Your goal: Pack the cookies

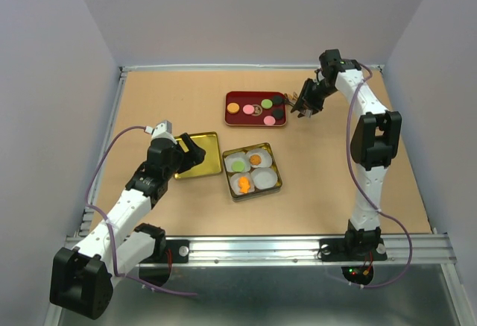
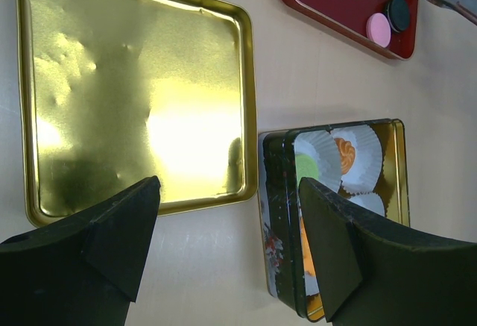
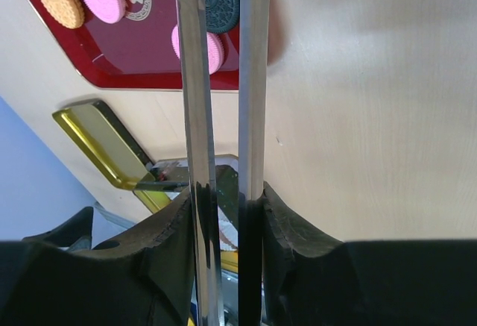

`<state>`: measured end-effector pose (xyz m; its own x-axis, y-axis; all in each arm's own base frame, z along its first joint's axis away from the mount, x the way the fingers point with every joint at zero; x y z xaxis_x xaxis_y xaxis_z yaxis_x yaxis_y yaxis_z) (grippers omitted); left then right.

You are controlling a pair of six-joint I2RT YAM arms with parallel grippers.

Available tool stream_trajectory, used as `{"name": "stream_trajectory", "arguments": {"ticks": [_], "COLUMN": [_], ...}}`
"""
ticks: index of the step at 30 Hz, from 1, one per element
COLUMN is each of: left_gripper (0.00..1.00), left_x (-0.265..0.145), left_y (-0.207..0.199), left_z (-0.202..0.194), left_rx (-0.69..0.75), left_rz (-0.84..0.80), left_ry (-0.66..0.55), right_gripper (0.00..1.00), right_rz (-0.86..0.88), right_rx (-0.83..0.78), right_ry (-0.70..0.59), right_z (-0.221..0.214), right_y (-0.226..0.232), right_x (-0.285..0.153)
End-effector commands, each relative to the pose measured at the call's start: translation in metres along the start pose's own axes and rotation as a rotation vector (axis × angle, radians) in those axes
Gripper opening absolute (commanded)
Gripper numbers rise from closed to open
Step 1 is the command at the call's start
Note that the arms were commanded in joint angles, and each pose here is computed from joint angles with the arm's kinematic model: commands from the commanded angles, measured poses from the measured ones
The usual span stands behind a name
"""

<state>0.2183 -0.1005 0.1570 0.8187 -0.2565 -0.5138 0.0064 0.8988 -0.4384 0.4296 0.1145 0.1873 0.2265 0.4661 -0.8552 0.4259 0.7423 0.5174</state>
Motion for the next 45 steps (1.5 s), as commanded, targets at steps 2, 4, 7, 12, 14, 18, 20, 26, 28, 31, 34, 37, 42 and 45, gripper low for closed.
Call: {"name": "stream_trajectory", "arguments": {"ticks": [2,4,7,12,14,18,20,26,28,31,34,37,42,45], "left_gripper": [0.86,0.86,0.86,0.86,0.86,0.86,0.86,0.86,0.86,0.86,0.86,0.86,0.86,0.86], "left_x": [0.0,0.0,0.0,0.001,0.001,0.001,0.001,0.002,0.002,0.002,0.002,0.002,0.003,0.002], "left_y": [-0.001,-0.001,-0.001,-0.001,0.0,0.0,0.0,-0.001,-0.002,-0.004,-0.005,-0.007,-0.011,-0.013], "left_z": [0.002,0.002,0.002,0.002,0.002,0.003,0.003,0.004,0.005,0.007,0.01,0.012,0.016,0.018], "left_rx": [0.005,0.003,0.003,0.002,0.003,0.009,0.009,0.005,0.001,-0.004,-0.012,-0.018,-0.035,-0.047], "left_rz": [-0.022,-0.022,-0.021,-0.019,-0.015,-0.01,-0.009,-0.006,-0.009,-0.011,-0.011,-0.015,-0.021,-0.027], "left_ry": [-0.025,-0.025,-0.023,-0.023,-0.022,-0.023,-0.025,-0.022,-0.022,-0.019,-0.024,-0.025,-0.029,-0.031], "right_gripper": [0.25,0.25,0.25,0.25,0.25,0.25,0.25,0.25,0.25,0.25,0.25,0.26,0.26,0.26], "right_rz": [0.098,0.109,0.125,0.155,0.169,0.176,0.177,0.164,0.132,0.103,0.119,0.129,0.135,0.14], "right_rx": [-0.051,-0.052,-0.055,-0.072,-0.08,-0.1,-0.112,-0.167,-0.185,-0.226,-0.252,-0.244,-0.243,-0.241], "right_ry": [-0.068,-0.072,-0.076,-0.083,-0.08,-0.07,-0.068,-0.029,0.017,0.063,0.076,0.107,0.171,0.201], "right_z": [0.002,0.001,-0.001,-0.011,-0.018,-0.034,-0.046,-0.106,-0.132,-0.175,-0.21,-0.24,-0.27,-0.285], "right_y": [0.027,0.03,0.034,0.043,0.046,0.044,0.043,0.032,0.026,0.015,0.005,-0.011,-0.033,-0.045], "right_x": [-0.035,-0.04,-0.046,-0.062,-0.069,-0.084,-0.092,-0.109,-0.099,-0.095,-0.105,-0.112,-0.115,-0.11]}}
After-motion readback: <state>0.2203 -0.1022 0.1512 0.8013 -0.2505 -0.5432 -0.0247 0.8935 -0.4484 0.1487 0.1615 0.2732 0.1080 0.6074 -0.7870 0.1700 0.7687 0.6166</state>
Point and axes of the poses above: each gripper's point midway between its finger pads, its own x axis out along the fingers, its own y axis along the line the jaws close on, z = x × y, the point moved 7 cm from there along -x, back along the fingers, and after that the axes turned 8 degrees about x, right-handed, at the moved point
